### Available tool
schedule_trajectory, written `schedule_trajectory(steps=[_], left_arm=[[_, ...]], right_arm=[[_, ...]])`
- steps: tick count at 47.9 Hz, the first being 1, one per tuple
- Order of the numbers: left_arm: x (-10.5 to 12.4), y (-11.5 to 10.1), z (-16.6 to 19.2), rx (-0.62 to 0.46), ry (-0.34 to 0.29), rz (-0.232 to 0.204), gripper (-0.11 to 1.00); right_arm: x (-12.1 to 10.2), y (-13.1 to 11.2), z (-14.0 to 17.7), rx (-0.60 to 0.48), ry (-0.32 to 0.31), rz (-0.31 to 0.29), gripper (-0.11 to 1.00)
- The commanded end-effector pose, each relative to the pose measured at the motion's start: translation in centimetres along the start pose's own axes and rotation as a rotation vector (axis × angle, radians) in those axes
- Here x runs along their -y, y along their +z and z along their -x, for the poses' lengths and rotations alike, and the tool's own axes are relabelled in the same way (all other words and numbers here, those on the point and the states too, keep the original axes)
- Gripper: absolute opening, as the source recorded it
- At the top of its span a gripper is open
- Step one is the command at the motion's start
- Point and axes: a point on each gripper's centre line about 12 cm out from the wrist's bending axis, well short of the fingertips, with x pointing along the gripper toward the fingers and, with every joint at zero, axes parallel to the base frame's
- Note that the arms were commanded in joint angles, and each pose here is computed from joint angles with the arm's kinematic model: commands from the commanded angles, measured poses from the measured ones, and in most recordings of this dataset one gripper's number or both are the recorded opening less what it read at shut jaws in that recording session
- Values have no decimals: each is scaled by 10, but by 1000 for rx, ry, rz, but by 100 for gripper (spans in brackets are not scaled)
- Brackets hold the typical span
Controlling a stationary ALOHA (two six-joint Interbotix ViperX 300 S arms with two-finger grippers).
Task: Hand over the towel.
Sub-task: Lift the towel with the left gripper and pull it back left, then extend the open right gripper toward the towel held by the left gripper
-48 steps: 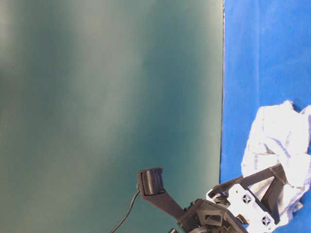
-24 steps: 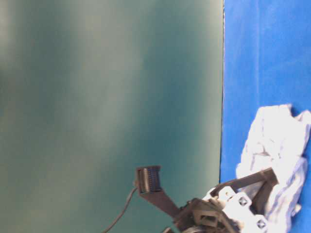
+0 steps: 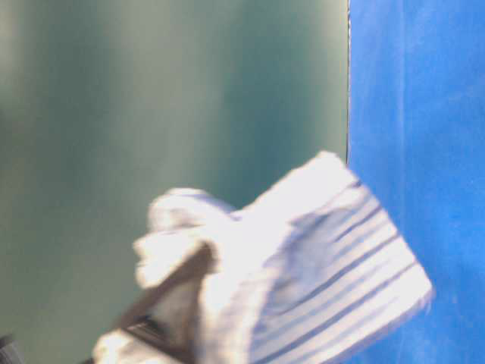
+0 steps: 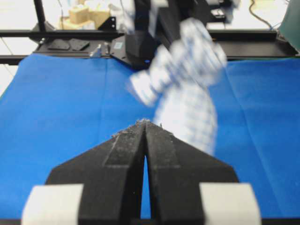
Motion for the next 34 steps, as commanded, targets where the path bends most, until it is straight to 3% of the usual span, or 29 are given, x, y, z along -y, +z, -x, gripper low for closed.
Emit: schedule_trajectory(steps=[1,11,34], left_arm=[[11,25,15,113,-30,-6,14],[18,36,33,221,-51,-7,14],[18,36,29,217,-52,-7,14]], right_arm=[[0,10,-2,28,-2,3,0],[0,11,-2,32,-2,3,0],[0,17,-14,49,-1,-49,0]])
